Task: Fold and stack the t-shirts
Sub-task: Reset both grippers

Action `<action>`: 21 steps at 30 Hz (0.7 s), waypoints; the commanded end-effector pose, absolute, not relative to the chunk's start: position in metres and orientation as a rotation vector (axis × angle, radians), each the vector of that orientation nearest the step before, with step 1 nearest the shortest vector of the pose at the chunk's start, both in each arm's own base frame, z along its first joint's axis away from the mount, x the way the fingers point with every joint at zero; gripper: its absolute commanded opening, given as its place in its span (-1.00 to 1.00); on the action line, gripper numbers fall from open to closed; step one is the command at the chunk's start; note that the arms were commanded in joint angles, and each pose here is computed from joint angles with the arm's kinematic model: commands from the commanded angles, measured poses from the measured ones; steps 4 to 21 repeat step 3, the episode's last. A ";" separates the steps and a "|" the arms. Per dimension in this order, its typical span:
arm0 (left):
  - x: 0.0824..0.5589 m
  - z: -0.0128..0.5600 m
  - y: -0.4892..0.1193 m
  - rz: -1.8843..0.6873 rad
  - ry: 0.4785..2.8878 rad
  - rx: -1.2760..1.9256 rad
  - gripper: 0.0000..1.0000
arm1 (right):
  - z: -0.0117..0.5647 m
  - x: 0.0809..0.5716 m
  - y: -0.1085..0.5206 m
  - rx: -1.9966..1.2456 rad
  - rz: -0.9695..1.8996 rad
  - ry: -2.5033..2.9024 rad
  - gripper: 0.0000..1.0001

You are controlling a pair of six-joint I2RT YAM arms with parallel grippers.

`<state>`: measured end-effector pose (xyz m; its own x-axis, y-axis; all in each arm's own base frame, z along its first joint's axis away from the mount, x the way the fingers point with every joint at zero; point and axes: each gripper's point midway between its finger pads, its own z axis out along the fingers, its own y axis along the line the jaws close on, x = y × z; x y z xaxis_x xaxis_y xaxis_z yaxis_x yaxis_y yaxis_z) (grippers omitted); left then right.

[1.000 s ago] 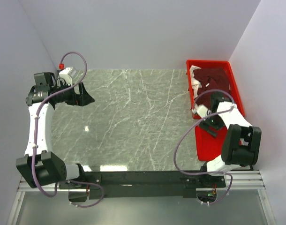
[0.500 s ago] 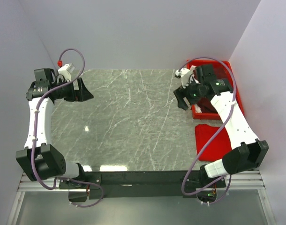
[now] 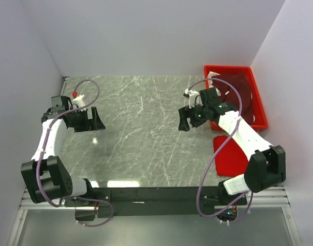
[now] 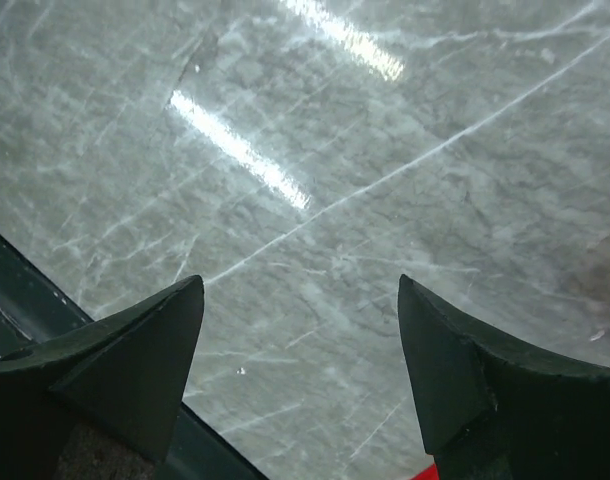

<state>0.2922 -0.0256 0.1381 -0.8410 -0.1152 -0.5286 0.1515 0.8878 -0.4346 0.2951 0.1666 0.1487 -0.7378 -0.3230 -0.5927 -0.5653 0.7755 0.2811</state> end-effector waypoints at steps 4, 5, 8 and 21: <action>0.312 0.170 -0.024 -0.591 2.377 0.039 0.99 | 0.197 0.308 0.174 -0.658 0.617 2.262 0.70; 0.312 0.170 -0.024 -0.591 2.377 0.039 0.99 | 0.197 0.308 0.174 -0.658 0.617 2.262 0.70; 0.312 0.170 -0.024 -0.591 2.377 0.039 0.99 | 0.197 0.308 0.174 -0.658 0.617 2.262 0.70; 0.312 0.170 -0.024 -0.591 2.377 0.039 0.99 | 0.197 0.308 0.174 -0.658 0.617 2.262 0.70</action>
